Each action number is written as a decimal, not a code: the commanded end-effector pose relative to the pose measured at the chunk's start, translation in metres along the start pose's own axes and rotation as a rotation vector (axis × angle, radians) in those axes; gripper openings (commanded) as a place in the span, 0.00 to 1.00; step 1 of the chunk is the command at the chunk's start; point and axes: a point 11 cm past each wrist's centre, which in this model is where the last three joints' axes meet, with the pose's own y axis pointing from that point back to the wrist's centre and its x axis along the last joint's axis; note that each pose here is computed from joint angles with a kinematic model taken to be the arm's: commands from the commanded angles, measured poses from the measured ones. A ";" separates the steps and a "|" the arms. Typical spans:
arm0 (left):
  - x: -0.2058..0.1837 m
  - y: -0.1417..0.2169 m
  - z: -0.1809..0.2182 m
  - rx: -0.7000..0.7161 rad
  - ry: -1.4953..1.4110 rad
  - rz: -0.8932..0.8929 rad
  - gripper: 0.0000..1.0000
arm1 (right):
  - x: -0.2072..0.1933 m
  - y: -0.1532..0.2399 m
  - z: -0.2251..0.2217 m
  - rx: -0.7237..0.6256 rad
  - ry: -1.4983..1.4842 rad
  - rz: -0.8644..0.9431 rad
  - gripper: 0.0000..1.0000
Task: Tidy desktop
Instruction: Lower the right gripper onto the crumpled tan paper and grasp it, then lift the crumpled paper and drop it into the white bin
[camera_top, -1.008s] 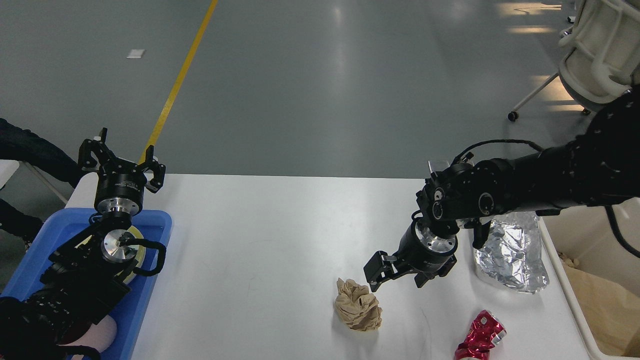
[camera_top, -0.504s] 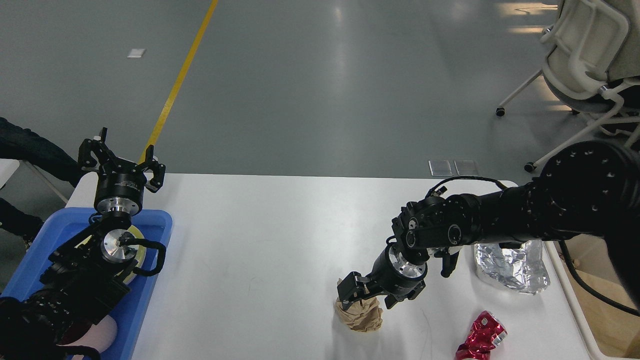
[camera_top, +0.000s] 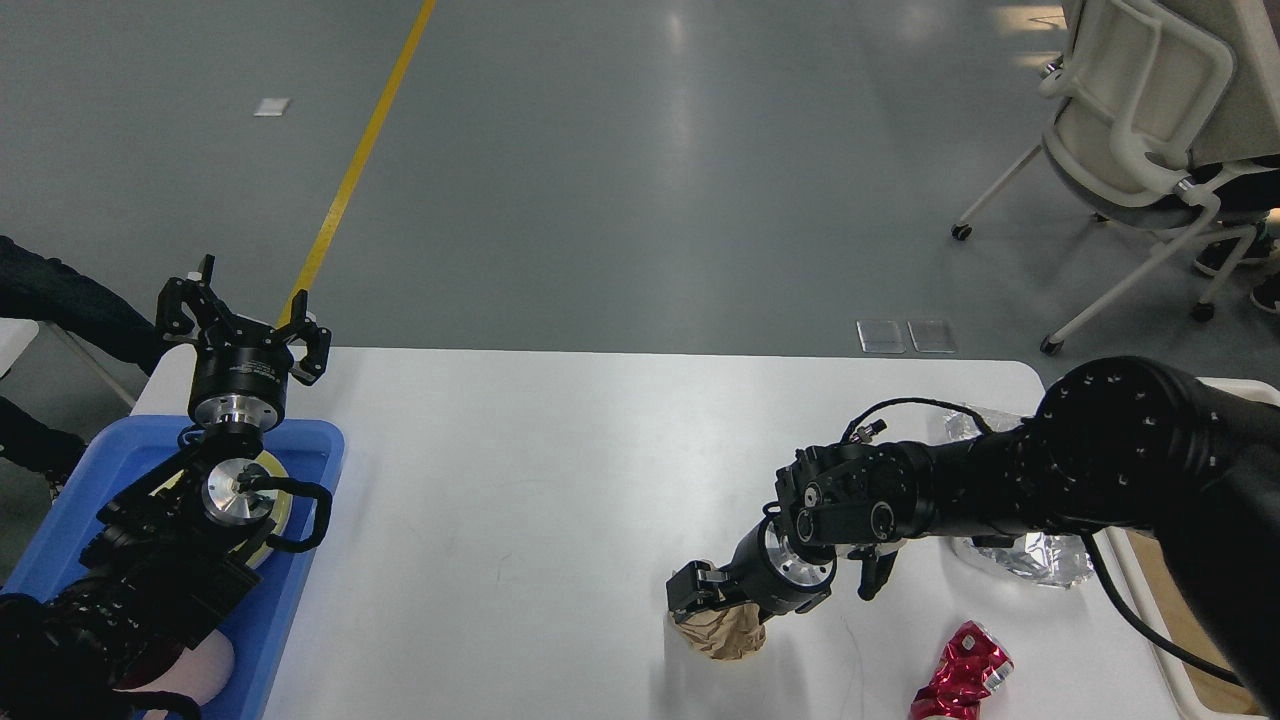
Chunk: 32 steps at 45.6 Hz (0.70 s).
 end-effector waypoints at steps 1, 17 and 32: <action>0.000 0.000 0.000 0.000 0.000 0.000 0.96 | -0.005 -0.002 0.000 -0.022 0.007 0.003 0.28; 0.000 0.000 0.000 0.000 0.001 -0.001 0.96 | 0.007 0.019 0.008 -0.064 -0.006 0.004 0.00; 0.000 0.000 0.000 0.000 0.001 -0.001 0.96 | 0.065 0.127 0.043 -0.063 -0.099 0.123 0.00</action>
